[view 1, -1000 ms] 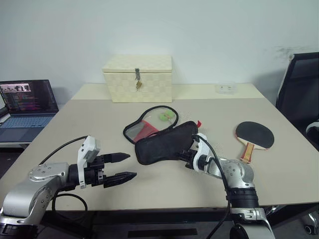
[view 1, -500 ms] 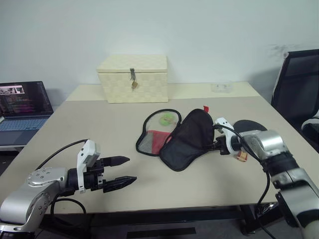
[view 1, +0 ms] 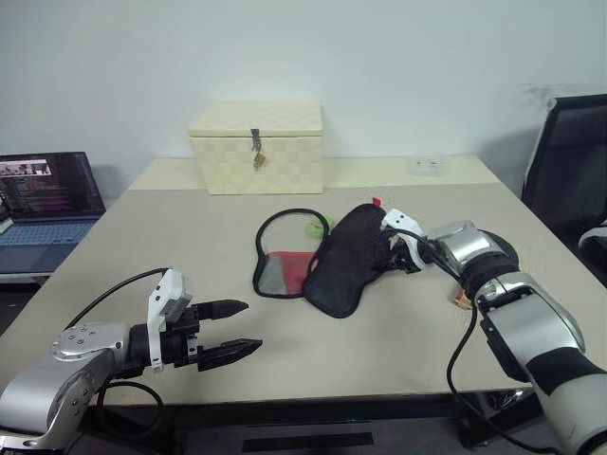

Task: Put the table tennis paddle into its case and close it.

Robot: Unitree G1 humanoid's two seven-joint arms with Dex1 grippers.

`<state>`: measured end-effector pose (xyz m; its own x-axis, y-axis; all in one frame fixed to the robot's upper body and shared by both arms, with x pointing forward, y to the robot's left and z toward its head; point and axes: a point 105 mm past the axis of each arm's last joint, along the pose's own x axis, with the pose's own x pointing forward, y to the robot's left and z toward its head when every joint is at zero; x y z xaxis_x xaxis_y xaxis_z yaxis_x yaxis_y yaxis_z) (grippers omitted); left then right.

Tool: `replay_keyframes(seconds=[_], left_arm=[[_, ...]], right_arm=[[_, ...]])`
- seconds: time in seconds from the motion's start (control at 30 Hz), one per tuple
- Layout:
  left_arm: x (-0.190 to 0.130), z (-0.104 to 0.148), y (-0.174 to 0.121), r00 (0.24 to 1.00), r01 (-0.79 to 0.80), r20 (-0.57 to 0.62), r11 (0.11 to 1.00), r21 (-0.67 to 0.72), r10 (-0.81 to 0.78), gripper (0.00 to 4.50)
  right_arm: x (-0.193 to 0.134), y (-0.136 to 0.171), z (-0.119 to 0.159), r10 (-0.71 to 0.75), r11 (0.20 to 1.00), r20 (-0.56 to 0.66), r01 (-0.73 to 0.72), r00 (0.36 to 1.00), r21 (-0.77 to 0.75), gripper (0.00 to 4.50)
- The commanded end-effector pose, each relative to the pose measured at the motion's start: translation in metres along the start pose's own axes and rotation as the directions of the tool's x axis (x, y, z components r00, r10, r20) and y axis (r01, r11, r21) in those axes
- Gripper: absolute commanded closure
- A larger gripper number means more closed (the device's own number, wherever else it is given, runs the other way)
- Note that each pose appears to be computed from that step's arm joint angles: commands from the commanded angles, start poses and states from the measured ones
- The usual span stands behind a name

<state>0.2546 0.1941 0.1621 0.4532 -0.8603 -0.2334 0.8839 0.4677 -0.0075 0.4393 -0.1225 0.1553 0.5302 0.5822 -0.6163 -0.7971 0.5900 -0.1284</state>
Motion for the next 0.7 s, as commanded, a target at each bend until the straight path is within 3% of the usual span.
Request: replay_keyframes(seconds=[0.03, 0.17, 0.27, 0.37, 0.57, 0.7], left_arm=[[0.0, 0.01, -0.002, 1.0, 0.002, 0.022, 0.999, 0.038, -0.002, 0.0], [0.005, 0.01, -0.002, 1.0, 0.022, 0.022, 0.999, 0.042, -0.023, 0.0], [0.008, 0.011, -0.001, 0.999, 0.035, 0.022, 0.998, 0.046, -0.036, 0.0], [0.01, 0.011, -0.001, 0.998, 0.05, 0.02, 0.997, 0.05, -0.051, 0.0], [0.01, 0.015, 0.001, 0.997, 0.069, 0.033, 0.996, 0.053, -0.071, 0.0], [0.008, 0.017, 0.004, 0.997, 0.072, 0.028, 0.996, 0.06, -0.074, 0.0]], right_arm=[[-0.014, -0.015, 0.018, -0.08, 0.996, 0.073, 0.082, 0.994, -0.019, 1.52], [-0.027, -0.033, 0.009, -0.174, 0.983, 0.076, 0.177, 0.982, -0.042, 0.06], [-0.04, -0.044, 0.003, -0.213, 0.975, 0.09, 0.217, 0.973, -0.039, 0.01], [-0.058, -0.042, -0.003, -0.16, 0.986, 0.116, 0.165, 0.98, -0.032, 0.01], [-0.068, 0.012, -0.012, -0.034, 0.991, 0.208, 0.006, 0.978, 0.133, 0.01], [-0.055, 0.043, -0.021, -0.14, 0.961, 0.247, 0.071, 0.959, 0.268, 0.01]])
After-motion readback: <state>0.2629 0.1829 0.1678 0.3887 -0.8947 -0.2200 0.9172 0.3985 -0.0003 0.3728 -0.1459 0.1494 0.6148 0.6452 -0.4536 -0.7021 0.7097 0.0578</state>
